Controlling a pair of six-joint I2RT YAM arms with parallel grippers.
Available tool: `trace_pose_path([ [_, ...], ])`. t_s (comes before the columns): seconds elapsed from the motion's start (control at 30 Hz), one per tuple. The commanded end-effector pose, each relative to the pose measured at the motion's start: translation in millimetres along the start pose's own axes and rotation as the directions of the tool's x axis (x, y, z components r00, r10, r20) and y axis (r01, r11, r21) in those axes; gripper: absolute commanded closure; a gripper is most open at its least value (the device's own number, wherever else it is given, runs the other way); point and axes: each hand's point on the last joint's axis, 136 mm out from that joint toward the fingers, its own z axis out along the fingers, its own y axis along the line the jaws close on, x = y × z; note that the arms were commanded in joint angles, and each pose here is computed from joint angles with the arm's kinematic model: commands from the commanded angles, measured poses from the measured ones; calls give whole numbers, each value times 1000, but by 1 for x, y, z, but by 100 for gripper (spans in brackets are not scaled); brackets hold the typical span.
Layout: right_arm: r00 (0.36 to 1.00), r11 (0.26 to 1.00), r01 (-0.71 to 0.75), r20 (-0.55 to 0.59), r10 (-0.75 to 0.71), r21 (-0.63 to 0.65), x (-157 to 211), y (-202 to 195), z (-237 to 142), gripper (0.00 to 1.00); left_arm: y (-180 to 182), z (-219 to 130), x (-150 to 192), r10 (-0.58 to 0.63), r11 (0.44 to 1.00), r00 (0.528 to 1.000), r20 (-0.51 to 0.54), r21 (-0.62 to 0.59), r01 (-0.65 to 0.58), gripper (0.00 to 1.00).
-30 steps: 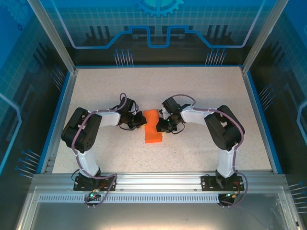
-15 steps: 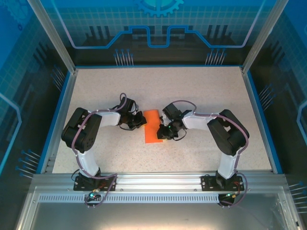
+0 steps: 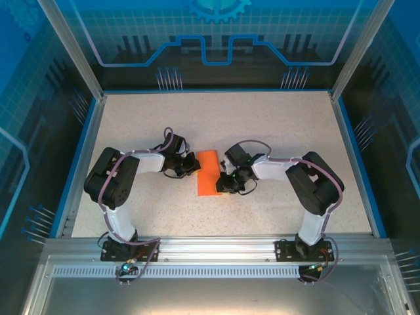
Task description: Fold a paper plane with a square sheet of paper (pick it up from the middle)
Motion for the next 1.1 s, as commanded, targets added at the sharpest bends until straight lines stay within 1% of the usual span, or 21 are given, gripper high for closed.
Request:
trace_pose_path([
  [0.0, 999, 999, 30, 41, -31, 26, -8, 11, -17, 84, 50, 11, 16, -53, 981, 998, -31, -187, 47, 100],
  [0.1, 980, 996, 88, 175, -90, 22, -47, 33, -48, 83, 50, 11, 16, -53, 981, 998, -31, -188, 46, 100],
  [0.17, 971, 996, 91, 220, -93, 18, -70, 36, -54, 82, 49, 11, 16, -51, 982, 998, -32, -186, 44, 100],
  [0.3, 969, 996, 90, 228, -93, 27, -103, 36, -43, 83, 47, 9, 16, -43, 982, 998, -38, -188, 35, 100],
  [0.4, 970, 995, 100, 222, -102, 21, -119, 41, -35, 83, 47, 9, 16, -39, 981, 998, -44, -191, 30, 100],
  [0.53, 979, 997, 79, 185, -82, 26, -128, 34, -18, 82, 47, 9, 16, -38, 981, 998, -46, -194, 28, 100],
  [0.73, 983, 999, -2, 181, -7, 51, -136, 1, -5, 83, 51, 9, 18, -39, 978, 998, -52, -205, 27, 100],
  [0.87, 983, 996, -68, 177, 57, 58, -135, -22, 0, 84, 54, 10, 19, -42, 977, 998, -57, -213, 29, 100],
  [0.93, 983, 997, -61, 179, 52, 44, -136, -17, -3, 84, 55, 10, 21, -42, 976, 997, -59, -216, 28, 100],
  [1.07, 974, 1000, 13, 228, -9, -14, -146, 16, -24, 84, 56, 10, 21, -43, 976, 997, -60, -218, 29, 100],
])
